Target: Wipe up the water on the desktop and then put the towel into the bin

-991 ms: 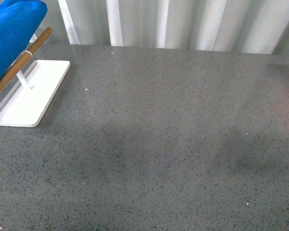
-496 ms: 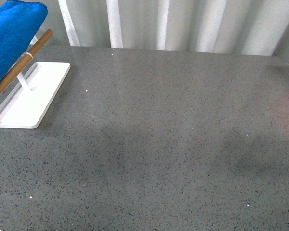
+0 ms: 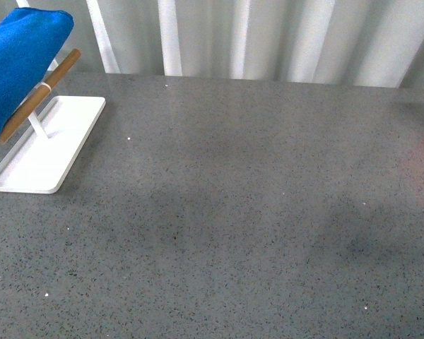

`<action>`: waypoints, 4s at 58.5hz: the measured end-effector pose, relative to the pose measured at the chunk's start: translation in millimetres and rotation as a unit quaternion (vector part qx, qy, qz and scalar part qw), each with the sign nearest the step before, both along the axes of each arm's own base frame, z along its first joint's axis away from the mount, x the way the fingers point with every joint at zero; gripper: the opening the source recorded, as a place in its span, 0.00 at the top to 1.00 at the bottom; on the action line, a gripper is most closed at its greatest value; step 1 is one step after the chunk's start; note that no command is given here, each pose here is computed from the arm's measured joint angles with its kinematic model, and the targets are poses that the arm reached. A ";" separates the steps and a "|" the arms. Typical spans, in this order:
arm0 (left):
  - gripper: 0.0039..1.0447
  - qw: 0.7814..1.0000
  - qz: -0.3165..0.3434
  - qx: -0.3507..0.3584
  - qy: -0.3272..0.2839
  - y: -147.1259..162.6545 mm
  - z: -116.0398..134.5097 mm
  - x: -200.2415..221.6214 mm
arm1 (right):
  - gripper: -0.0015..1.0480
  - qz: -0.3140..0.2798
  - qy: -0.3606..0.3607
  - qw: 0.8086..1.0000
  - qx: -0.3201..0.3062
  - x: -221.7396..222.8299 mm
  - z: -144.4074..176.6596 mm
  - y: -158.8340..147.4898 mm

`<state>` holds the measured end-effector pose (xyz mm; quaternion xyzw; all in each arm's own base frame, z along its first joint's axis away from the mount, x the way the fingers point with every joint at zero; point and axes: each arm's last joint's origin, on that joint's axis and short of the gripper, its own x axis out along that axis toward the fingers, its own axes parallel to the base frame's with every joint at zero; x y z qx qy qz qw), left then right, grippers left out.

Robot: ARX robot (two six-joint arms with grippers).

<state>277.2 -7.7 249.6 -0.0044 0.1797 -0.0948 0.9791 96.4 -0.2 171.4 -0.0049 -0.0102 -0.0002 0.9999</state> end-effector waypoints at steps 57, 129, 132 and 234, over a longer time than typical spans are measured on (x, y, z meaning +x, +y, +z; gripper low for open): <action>0.06 0.955 0.081 0.186 0.215 26.0 -40.3 197.3 | 0.07 0.000 0.000 1.000 0.000 0.0 0.0 0.0; 0.95 0.953 0.087 0.179 0.227 42.2 -44.9 203.0 | 0.07 0.000 0.000 1.000 0.000 0.0 0.0 0.0; 0.95 0.955 0.086 0.176 0.221 42.5 -39.5 203.1 | 0.07 0.000 0.000 1.000 0.000 0.0 0.0 0.0; 0.95 0.939 -0.255 -0.232 -0.001 -202.5 50.4 45.9 | 0.07 0.294 0.112 0.949 0.023 111.5 44.7 -15.6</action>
